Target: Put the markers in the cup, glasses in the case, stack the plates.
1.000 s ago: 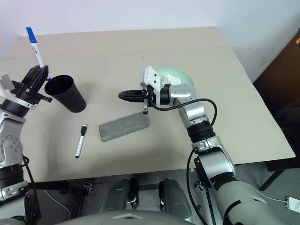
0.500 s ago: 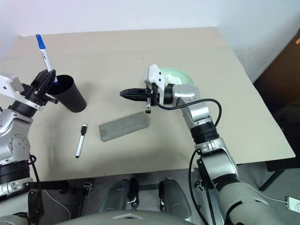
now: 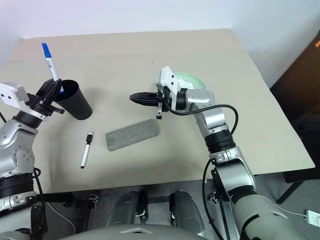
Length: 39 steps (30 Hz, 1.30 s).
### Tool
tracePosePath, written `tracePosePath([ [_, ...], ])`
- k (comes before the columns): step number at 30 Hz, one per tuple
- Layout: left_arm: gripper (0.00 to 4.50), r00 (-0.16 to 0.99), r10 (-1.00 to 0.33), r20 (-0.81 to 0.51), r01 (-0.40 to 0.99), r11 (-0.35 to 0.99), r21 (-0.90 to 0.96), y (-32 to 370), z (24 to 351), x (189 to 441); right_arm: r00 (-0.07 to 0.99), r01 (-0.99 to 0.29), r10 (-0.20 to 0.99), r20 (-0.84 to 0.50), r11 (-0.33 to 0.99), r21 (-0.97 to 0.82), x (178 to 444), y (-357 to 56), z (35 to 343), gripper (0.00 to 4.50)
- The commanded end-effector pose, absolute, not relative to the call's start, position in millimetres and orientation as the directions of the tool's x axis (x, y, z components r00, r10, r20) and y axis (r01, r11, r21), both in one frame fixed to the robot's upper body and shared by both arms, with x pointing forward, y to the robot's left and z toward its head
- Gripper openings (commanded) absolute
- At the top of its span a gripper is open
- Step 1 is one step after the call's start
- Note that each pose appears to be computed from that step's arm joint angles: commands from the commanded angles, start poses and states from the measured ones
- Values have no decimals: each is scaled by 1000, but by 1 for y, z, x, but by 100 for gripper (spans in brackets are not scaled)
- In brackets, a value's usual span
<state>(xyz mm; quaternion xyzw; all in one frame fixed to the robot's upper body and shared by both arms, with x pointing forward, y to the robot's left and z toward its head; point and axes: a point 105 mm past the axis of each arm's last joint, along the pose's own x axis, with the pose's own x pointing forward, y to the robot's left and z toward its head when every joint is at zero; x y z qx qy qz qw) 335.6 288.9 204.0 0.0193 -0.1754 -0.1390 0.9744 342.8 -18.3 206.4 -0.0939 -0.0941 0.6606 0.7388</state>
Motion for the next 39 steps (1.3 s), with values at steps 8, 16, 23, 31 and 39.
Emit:
tracePosePath([
  [8,28,889,-280,363,256,960,115,288,212,333,111,-942,993,30,115,-315,342,-19,215,0],
  [16,28,889,-272,367,245,962,120,290,215,335,114,-942,993,28,117,-314,342,-19,214,0],
  [23,63,893,-267,362,239,964,119,292,215,334,110,-940,994,25,112,-322,342,-18,213,0],
  [31,331,895,-263,359,233,964,125,293,215,335,110,-939,994,27,113,-324,343,-16,213,0],
  [39,363,893,-264,365,235,964,122,293,217,334,107,-939,994,32,112,-325,342,-16,212,0],
])
